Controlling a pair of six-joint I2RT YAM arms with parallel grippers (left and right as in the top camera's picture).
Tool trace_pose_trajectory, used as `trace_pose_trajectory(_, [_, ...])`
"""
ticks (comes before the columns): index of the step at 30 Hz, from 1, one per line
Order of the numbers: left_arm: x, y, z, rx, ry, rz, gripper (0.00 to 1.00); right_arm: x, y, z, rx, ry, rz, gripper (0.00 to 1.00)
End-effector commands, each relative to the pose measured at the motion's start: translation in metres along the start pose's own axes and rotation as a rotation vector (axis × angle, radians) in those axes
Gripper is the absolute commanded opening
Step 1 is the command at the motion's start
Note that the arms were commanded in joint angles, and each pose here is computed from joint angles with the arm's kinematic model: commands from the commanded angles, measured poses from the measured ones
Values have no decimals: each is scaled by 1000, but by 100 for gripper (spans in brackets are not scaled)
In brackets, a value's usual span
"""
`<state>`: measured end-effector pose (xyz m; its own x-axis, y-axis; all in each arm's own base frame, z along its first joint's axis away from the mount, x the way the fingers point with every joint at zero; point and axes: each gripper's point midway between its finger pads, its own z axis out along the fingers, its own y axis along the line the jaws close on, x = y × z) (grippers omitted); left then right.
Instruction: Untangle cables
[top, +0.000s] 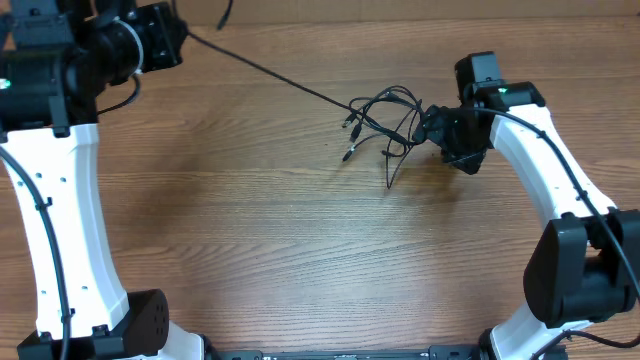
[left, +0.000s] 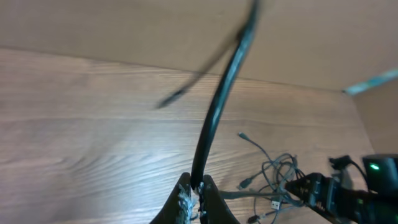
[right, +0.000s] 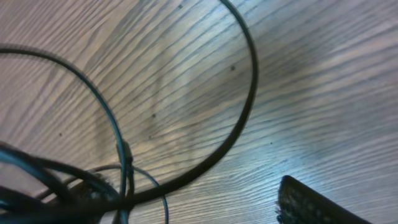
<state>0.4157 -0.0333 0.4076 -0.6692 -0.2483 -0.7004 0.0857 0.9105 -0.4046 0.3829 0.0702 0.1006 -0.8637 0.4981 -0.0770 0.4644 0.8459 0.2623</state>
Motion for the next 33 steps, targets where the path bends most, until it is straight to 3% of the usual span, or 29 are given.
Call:
trace_pose_trajectory(1, [-5, 16, -35, -112, -56, -7, 4, -5, 22, -21, -197, 47, -156, 91])
trace_pose_trajectory(4, [35, 22, -17, -127, 136, 11, 4, 27, 95, -89, -676, 136, -481, 93])
trace_pose_trajectory(5, [45, 23, -12, -128, 183, 17, 4, 26, 100, -101, -693, 125, -493, 94])
trace_pose_trajectory(7, [63, 24, 3, -119, 284, 51, 7, 24, 106, -120, -697, 106, -498, 94])
trace_pose_trajectory(9, [80, 25, 23, -108, 380, 82, 19, 21, 104, -124, -663, 96, -470, 92])
trace_pose_trajectory(13, [109, 39, 59, -111, 551, 80, 22, 8, 83, -110, -514, 66, -395, 91])
trace_pose_trajectory(18, [136, 70, 93, -191, 699, 35, 57, 3, 69, -105, -440, 52, -378, 96])
trace_pose_trajectory(19, [139, 63, 103, -128, 713, 41, 59, 2, 67, -104, -426, 49, -376, 98])
trace_pose_trajectory(21, [151, 31, 120, 101, 748, 176, 63, 1, 65, -103, -412, 43, -374, 100])
trace_pose_trajectory(23, [167, 12, 134, 223, 788, 319, 68, 1, 65, -103, -412, 43, -374, 100])
trace_pose_trajectory(31, [246, 16, 222, 359, 983, 520, 69, 2, 64, -102, -410, 49, -375, 100])
trace_pose_trajectory(33, [261, 26, 237, 334, 1023, 552, 68, 2, 64, -102, -410, 49, -375, 100])
